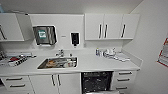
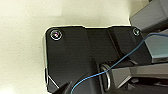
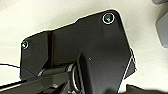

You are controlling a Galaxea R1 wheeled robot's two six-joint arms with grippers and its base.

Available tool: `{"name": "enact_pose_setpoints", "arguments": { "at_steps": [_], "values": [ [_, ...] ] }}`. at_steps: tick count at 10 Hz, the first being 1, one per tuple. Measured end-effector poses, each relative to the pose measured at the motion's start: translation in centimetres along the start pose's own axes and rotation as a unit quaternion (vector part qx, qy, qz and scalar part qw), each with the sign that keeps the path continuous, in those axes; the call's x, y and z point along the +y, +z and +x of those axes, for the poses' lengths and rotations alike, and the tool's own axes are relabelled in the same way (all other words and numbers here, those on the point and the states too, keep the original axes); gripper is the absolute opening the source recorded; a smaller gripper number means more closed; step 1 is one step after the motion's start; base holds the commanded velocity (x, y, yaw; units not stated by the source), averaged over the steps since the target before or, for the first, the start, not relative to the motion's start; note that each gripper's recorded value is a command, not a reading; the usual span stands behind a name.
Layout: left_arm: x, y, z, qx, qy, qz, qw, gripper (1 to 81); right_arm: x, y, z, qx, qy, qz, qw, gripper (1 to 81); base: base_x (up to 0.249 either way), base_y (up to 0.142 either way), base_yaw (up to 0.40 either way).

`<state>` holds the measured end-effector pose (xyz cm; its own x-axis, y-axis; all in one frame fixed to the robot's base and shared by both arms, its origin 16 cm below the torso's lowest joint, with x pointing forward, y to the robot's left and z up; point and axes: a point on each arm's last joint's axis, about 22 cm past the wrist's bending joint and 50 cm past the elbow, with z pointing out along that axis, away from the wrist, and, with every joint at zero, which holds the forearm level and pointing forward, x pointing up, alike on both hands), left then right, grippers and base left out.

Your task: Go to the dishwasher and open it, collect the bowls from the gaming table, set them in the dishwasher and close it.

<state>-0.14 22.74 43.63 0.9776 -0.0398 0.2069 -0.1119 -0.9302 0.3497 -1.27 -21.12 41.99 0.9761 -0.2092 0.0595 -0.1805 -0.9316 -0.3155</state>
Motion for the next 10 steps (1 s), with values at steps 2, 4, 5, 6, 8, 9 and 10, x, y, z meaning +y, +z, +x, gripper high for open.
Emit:
{"name": "enact_pose_setpoints", "arguments": {
  "at_steps": [2, 4, 5, 6, 8, 9, 10],
  "values": [
    [0.6, -0.1, -1.7, -0.027, -0.01, -0.004, 0.9996, 81.1, 0.2, -0.2, -1.4, -0.025, 0.005, -0.005, 0.9997, 81.1, 0.0, 0.0, 0.0],
    [1.1, 0.8, 0.4, -0.015, -0.009, -0.003, 0.9998, 81.1, 0.1, 0.0, 0.4, -0.016, 0.003, -0.005, 0.9999, 81.1, 0.0, 0.0, 0.0],
    [1.0, 1.0, 0.2, -0.015, -0.013, 0.004, 0.9998, 81.1, 0.0, 0.0, 0.3, -0.015, 0.003, -0.005, 0.9999, 81.1, 0.0, 0.0, 0.0],
    [0.5, 1.0, -0.7, -0.022, -0.022, 0.017, 0.9994, 81.1, -0.1, 0.0, -0.3, -0.019, 0.005, -0.005, 0.9998, 81.1, 0.0, 0.0, 0.0],
    [0.5, 1.6, -1.3, -0.028, -0.065, 0.038, 0.9968, 81.1, -0.8, 0.3, -0.6, -0.021, 0.005, -0.004, 0.9998, 81.1, 0.0, 0.0, 0.0],
    [1.1, 2.0, -0.8, -0.021, -0.082, 0.041, 0.9956, 81.1, -0.7, 0.4, -0.6, -0.02, 0.005, -0.009, 0.9997, 81.1, 0.0, 0.0, 0.0],
    [1.5, 2.2, -1.2, -0.031, -0.087, 0.042, 0.9949, 81.1, -0.3, 0.5, -0.6, -0.019, 0.004, -0.018, 0.9996, 81.1, 0.0, 0.0, 0.0]
  ]
}}
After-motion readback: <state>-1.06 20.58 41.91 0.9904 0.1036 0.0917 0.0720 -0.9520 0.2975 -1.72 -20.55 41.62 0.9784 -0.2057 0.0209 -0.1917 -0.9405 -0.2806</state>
